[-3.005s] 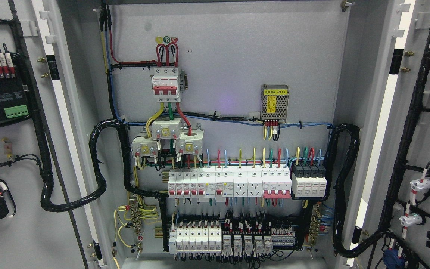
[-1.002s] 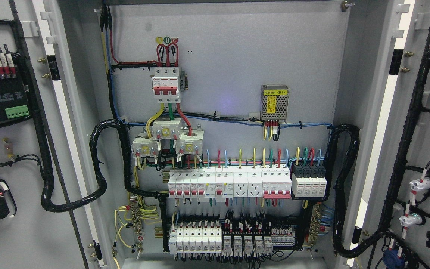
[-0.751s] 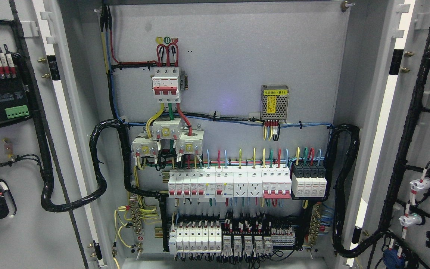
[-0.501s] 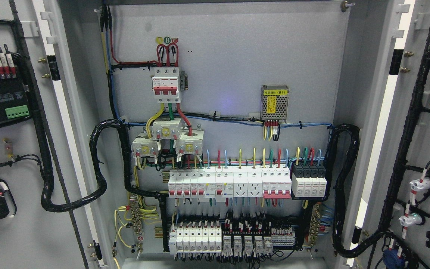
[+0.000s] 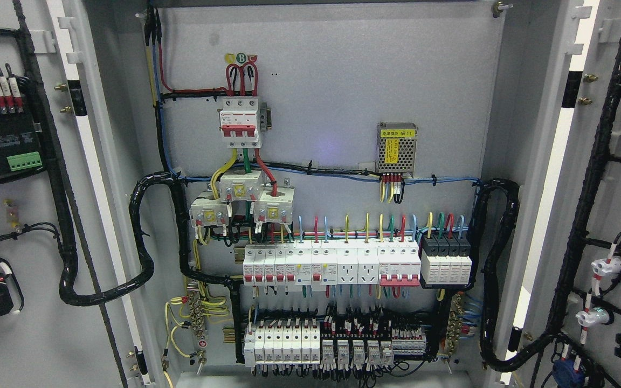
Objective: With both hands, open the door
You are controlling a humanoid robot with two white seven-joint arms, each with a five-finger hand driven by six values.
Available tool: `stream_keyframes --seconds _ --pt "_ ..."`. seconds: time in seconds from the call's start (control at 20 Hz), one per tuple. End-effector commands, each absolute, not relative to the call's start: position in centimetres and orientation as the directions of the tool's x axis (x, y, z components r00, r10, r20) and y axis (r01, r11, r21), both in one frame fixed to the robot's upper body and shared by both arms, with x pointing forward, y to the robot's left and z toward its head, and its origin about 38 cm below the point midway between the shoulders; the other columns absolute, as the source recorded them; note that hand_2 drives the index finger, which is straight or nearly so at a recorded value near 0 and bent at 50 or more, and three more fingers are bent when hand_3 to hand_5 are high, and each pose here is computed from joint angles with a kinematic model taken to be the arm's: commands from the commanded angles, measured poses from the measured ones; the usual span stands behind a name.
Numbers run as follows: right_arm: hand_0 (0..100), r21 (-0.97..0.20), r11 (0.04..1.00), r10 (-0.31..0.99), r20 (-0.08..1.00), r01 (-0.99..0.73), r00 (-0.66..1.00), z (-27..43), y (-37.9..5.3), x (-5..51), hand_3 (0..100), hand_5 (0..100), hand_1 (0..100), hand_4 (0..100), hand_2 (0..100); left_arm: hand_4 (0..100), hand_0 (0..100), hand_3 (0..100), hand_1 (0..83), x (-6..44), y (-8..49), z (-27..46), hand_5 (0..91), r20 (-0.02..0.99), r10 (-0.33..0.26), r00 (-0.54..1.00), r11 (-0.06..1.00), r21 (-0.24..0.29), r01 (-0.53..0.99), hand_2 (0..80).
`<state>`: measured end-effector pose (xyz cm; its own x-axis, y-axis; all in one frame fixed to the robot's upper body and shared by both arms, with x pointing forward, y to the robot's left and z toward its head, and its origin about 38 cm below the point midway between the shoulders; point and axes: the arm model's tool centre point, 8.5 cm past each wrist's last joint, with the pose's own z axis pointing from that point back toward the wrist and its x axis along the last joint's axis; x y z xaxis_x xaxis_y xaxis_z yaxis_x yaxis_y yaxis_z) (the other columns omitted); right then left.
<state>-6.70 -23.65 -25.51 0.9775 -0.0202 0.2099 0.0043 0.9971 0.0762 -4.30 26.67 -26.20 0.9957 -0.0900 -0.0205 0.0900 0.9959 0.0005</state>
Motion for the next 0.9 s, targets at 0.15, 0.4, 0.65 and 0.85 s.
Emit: stream_keyframes --seconds 0.15,0.4,0.65,0.85 --pt "0 0.045 0.998 0.034 0.077 -0.038 0.996 -26.2 -21.8 -5.4 0 0 0 0 0 4 0 0 0.0 -7.5 24.3 -26.0 0.0 -0.153 -0.16 0.975 0.987 -0.054 0.153 0.0" --pt "0 0.028 0.997 0.071 0.043 -0.072 0.997 -26.2 -22.2 -5.5 0 0 0 0 0 4 0 0 0.0 -7.2 24.2 -26.0 0.0 -0.144 -0.167 0.975 0.985 -0.069 0.158 0.0" --pt "0 0.021 0.997 0.078 0.015 -0.078 0.997 -26.2 -22.7 -6.1 0 0 0 0 0 4 0 0 0.0 -7.2 24.1 -26.0 0.0 -0.146 -0.165 0.976 0.985 -0.071 0.156 0.0" --pt "0 0.021 0.996 0.09 0.011 -0.09 0.996 -26.2 -22.7 -6.2 0 0 0 0 0 4 0 0 0.0 -7.1 24.1 -26.1 0.0 -0.142 -0.161 0.977 0.986 -0.071 0.152 0.0"
